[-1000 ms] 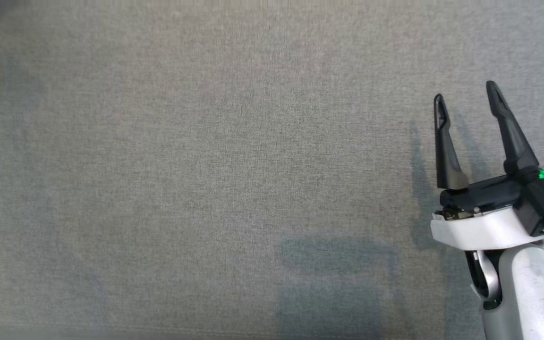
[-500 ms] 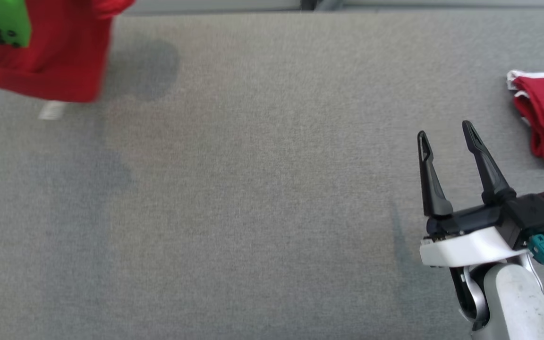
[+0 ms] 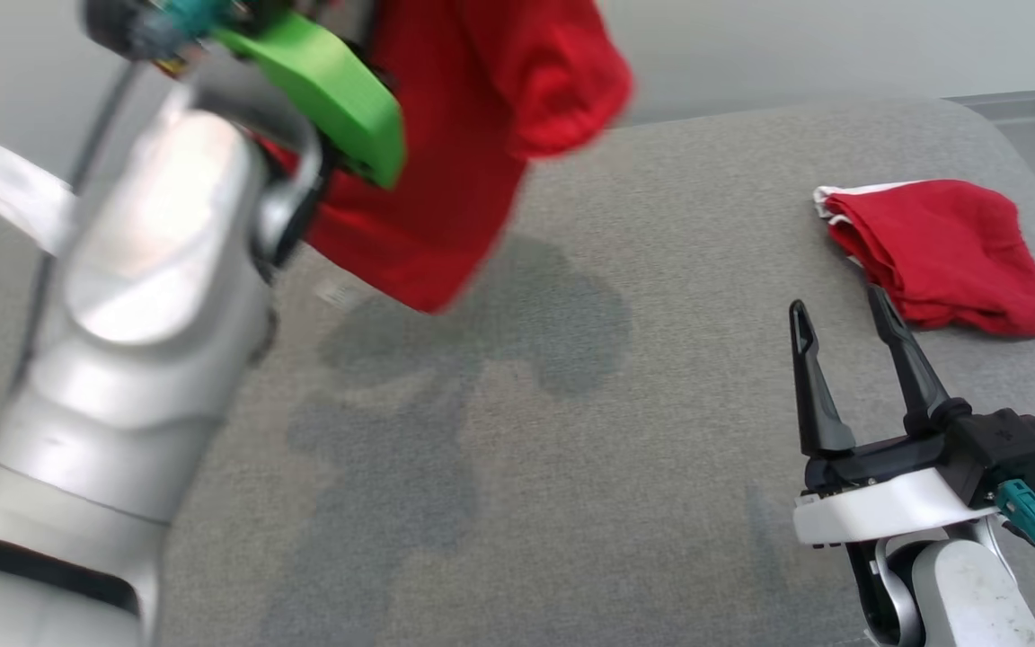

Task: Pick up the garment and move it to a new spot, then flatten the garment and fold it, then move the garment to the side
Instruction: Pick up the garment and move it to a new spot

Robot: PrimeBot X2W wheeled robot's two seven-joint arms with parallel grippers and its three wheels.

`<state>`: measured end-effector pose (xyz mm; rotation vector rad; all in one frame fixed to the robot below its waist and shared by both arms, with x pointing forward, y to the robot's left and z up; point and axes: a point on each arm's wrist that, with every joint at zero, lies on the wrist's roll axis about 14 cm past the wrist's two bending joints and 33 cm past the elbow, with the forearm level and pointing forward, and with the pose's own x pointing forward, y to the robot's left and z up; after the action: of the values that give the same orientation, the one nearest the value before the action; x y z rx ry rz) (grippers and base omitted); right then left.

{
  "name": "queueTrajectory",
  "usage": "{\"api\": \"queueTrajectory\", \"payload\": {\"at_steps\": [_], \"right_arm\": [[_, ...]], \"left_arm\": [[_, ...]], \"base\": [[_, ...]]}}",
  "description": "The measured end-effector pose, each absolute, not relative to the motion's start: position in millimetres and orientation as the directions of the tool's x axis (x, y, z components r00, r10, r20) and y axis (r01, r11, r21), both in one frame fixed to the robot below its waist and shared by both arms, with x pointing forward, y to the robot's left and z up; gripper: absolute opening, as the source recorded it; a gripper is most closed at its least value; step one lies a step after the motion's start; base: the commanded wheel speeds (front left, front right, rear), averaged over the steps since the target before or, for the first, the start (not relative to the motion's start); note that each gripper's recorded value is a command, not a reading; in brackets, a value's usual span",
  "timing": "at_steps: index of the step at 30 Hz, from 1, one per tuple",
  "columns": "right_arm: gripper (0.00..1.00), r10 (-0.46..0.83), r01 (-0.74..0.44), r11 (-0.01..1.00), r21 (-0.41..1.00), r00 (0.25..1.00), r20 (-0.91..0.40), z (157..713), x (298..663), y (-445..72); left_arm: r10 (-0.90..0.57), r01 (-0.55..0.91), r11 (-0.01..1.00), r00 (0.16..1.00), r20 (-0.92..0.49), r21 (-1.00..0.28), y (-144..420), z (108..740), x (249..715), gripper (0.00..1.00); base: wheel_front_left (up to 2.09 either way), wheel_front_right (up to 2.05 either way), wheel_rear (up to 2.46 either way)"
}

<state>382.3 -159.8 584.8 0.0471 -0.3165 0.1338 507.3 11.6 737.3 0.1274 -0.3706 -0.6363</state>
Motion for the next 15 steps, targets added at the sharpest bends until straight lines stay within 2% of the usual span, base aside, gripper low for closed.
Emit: {"api": "queueTrajectory", "payload": {"at_steps": [3,7,15], "right_arm": [[1.00,0.108,-0.125,0.992,0.033,0.942,0.317,586.0,376.7,-164.6],[1.00,0.089,-0.108,0.993,0.043,0.946,0.311,583.7,373.6,-170.8],[1.00,0.054,-0.070,0.996,0.050,0.959,0.277,571.5,379.2,-183.3]], "left_arm": [[-0.636,0.628,0.767,0.721,0.277,0.127,-20.4,709.2,494.2,0.00],[-0.648,0.657,0.754,0.740,0.179,0.010,-39.9,644.8,486.4,0.00],[-0.570,0.552,0.816,0.818,-0.079,-0.173,-20.8,504.7,477.5,0.00]], "base": [[0.00,0.00,0.00],[0.00,0.00,0.00],[0.00,0.00,0.00]]}}
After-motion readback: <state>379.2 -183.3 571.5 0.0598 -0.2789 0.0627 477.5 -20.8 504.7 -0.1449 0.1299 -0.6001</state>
